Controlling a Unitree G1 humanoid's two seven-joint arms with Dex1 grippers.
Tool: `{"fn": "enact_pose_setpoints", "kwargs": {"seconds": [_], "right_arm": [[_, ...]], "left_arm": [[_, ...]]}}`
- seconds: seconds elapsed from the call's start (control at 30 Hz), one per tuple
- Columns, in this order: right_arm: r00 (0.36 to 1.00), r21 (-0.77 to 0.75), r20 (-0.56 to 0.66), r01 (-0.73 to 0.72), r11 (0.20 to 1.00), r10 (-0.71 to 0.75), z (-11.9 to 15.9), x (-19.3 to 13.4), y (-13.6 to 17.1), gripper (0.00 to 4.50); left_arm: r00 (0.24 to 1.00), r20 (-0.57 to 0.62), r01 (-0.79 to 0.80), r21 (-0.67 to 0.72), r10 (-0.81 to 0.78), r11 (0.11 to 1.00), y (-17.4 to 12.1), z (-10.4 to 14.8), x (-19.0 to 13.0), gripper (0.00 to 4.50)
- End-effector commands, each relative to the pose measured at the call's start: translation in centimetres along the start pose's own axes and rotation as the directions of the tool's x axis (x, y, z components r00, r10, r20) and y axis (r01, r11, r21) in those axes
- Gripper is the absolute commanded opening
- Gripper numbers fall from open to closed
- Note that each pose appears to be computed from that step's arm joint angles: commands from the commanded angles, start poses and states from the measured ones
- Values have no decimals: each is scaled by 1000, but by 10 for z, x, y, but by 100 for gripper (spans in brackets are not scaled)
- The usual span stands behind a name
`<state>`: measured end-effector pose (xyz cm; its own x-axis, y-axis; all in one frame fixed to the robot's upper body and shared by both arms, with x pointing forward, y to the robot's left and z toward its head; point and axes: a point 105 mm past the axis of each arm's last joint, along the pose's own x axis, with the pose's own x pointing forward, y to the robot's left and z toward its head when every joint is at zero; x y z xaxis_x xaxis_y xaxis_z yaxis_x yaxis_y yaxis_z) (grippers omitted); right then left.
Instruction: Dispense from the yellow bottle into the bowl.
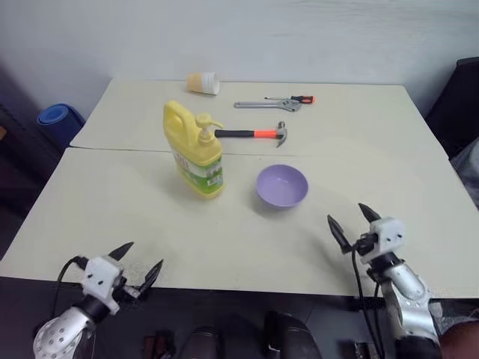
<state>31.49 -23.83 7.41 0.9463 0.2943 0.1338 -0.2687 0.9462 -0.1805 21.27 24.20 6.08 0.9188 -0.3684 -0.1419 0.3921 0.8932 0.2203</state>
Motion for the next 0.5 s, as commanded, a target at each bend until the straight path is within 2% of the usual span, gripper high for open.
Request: {"fn": "enact_pose_setpoints", "kwargs": {"seconds": [0.03, 0.1, 0.2, 0.27, 0.4, 0.5], "right_arm": [[999, -36, 12, -48, 998, 49, 4, -3, -1, 450], [992, -38, 43, -120, 992, 121, 17, -2, 5, 450], [947, 1, 82, -312, 950, 311, 45, 1, 25, 450], [908, -19, 86, -409, 912, 409, 66, 8, 37, 450], [791, -11, -16, -611, 791, 611, 82, 29, 69, 450], [749, -4, -37, -662, 749, 662, 85, 45, 83, 450]], "left_arm": [[998, 63, 26, 15, -27, 1000, -1, 22, 10, 447], [993, 103, 62, -14, -60, 998, 0, 36, 17, 447], [956, 114, 276, -50, -269, 960, -15, 51, 16, 447], [909, 173, 396, -68, -380, 916, -20, 72, 12, 447], [821, 175, 545, 45, -543, 838, -23, 96, 17, 447], [762, 144, 626, 83, -631, 775, -29, 105, 23, 447]]}}
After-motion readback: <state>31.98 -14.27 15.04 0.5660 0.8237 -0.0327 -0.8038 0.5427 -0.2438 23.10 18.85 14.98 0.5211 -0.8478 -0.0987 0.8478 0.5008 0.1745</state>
